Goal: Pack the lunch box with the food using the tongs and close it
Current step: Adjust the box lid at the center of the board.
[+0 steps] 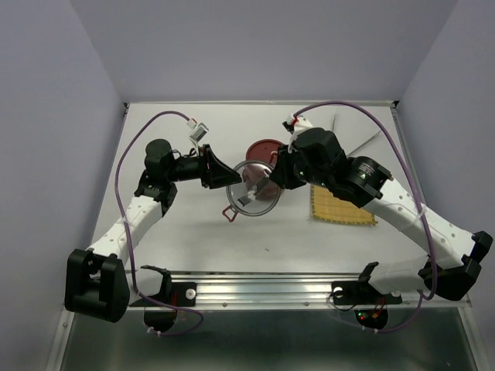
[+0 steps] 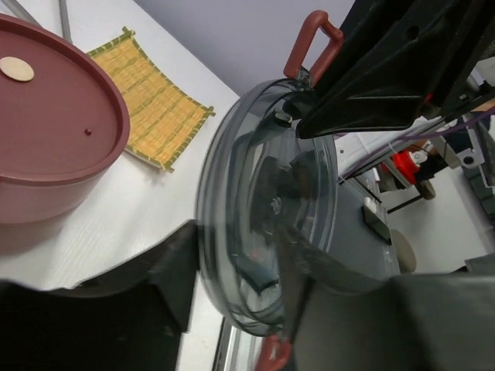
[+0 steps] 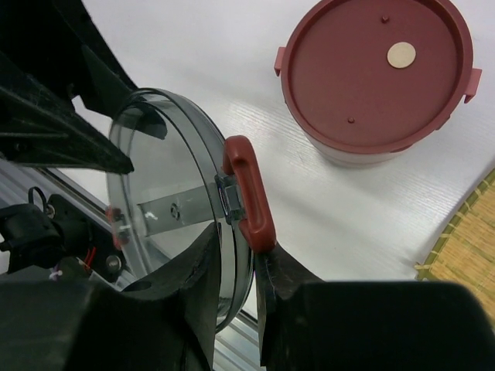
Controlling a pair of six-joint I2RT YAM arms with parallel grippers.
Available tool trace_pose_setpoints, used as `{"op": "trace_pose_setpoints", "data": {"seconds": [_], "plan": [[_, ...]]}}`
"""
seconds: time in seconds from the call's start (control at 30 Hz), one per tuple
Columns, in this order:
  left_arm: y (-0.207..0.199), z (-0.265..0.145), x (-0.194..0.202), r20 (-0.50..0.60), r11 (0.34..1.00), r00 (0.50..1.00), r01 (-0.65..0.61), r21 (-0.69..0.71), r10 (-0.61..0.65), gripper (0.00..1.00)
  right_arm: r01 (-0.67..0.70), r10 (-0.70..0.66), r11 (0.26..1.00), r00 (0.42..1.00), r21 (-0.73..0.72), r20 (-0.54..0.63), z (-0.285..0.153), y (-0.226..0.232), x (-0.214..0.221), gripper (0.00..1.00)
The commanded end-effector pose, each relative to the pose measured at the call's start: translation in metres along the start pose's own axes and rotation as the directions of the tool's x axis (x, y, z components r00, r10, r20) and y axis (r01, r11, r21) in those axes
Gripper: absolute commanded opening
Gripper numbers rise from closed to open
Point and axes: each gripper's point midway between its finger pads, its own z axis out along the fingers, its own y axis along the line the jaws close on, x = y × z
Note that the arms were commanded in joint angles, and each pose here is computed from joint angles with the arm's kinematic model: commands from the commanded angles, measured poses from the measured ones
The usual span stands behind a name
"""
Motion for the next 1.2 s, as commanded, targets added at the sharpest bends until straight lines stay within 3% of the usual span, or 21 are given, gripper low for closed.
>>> {"op": "trace_pose_setpoints", "data": {"seconds": [0.0,0.03,0.13,0.27,0.3,0.33,0.43,0.47,0.53,0.6,0.63,0.73,0.77,0.8,0.83,0.9,0.93,1.03,1.13,1.17], "plan": [[-0.022,0.0,-0.007,0.0,0.993,0.996,-0.091,0.079,0.091,0.42,0.004,0.004,0.997,0.995,-0.072,0.102,-0.006,0.02,-0.031,0.01],[-0.022,0.0,-0.008,0.002,0.993,0.996,-0.087,0.078,0.088,0.25,0.005,0.002,0.998,0.995,-0.063,0.105,-0.005,0.018,-0.031,0.01],[-0.023,-0.001,-0.01,0.01,0.993,0.996,-0.093,0.075,0.092,0.01,0.005,0.0,0.999,0.994,-0.049,0.108,-0.005,0.015,-0.031,0.01],[-0.025,0.0,-0.016,0.029,0.993,0.995,-0.101,0.063,0.099,0.0,-0.002,0.004,1.0,0.994,-0.024,0.107,-0.003,0.01,-0.029,0.04],[-0.027,0.0,-0.019,0.038,0.992,0.994,-0.107,0.06,0.105,0.0,-0.005,0.005,1.0,0.994,0.001,0.106,-0.003,0.006,-0.028,0.16],[-0.028,0.0,-0.022,0.047,0.992,0.993,-0.114,0.055,0.111,0.0,-0.01,0.008,1.0,0.994,0.023,0.111,-0.003,0.002,-0.029,0.64],[-0.02,-0.002,-0.036,0.09,0.991,0.987,-0.127,-0.034,0.13,0.0,-0.04,0.026,0.994,0.991,0.104,0.135,-0.009,-0.012,-0.034,1.0],[-0.011,-0.003,-0.044,0.103,0.99,0.99,-0.082,-0.114,0.094,0.0,-0.054,0.036,0.991,0.989,0.12,0.145,-0.012,-0.016,-0.036,1.0],[-0.006,-0.008,-0.066,0.105,0.958,0.973,-0.177,-0.224,0.205,0.0,-0.069,0.041,0.984,0.984,0.163,0.171,-0.022,-0.025,-0.041,1.0],[0.01,-0.022,-0.079,0.117,0.903,0.97,-0.149,-0.403,0.213,0.0,-0.084,0.048,0.977,0.982,0.197,0.181,-0.029,-0.032,-0.041,1.0],[0.014,-0.03,-0.089,0.101,0.859,0.957,-0.195,-0.473,0.273,0.0,-0.096,0.049,0.969,0.978,0.23,0.202,-0.034,-0.039,-0.045,1.0],[0.021,-0.076,-0.13,0.126,0.649,0.92,-0.16,-0.743,0.371,0.0,-0.12,0.056,0.952,0.972,0.28,0.226,-0.044,-0.051,-0.045,1.0],[0.026,-0.107,-0.152,0.142,0.503,0.889,-0.11,-0.857,0.436,0.0,-0.124,0.059,0.951,0.972,0.284,0.229,-0.045,-0.052,-0.044,1.0],[0.03,-0.126,-0.155,0.141,0.414,0.885,-0.064,-0.908,0.445,0.0,-0.128,0.062,0.951,0.97,0.28,0.234,-0.048,-0.053,-0.044,1.0],[0.037,-0.156,-0.163,0.134,0.265,0.873,0.006,-0.964,0.469,0.0,-0.129,0.063,0.95,0.971,0.284,0.231,-0.047,-0.054,-0.042,1.0],[0.043,-0.178,-0.166,0.116,0.139,0.869,0.055,-0.989,0.481,0.0,-0.126,0.064,0.951,0.974,0.282,0.217,-0.044,-0.054,-0.037,1.0],[0.047,-0.197,-0.167,0.101,0.038,0.866,0.095,-0.995,0.49,0.0,-0.122,0.063,0.951,0.976,0.285,0.21,-0.042,-0.055,-0.035,1.0],[0.062,-0.223,-0.161,0.037,-0.144,0.883,0.118,-0.982,0.468,0.0,-0.118,0.067,0.952,0.98,0.284,0.185,-0.036,-0.055,-0.027,1.0],[0.076,-0.233,-0.155,-0.022,-0.255,0.901,0.1,-0.962,0.434,0.0,-0.112,0.068,0.954,0.984,0.28,0.162,-0.029,-0.055,-0.018,1.0],[0.083,-0.239,-0.152,-0.042,-0.319,0.906,0.105,-0.942,0.421,0.0,-0.109,0.069,0.955,0.986,0.275,0.151,-0.024,-0.054,-0.014,1.0]]}}
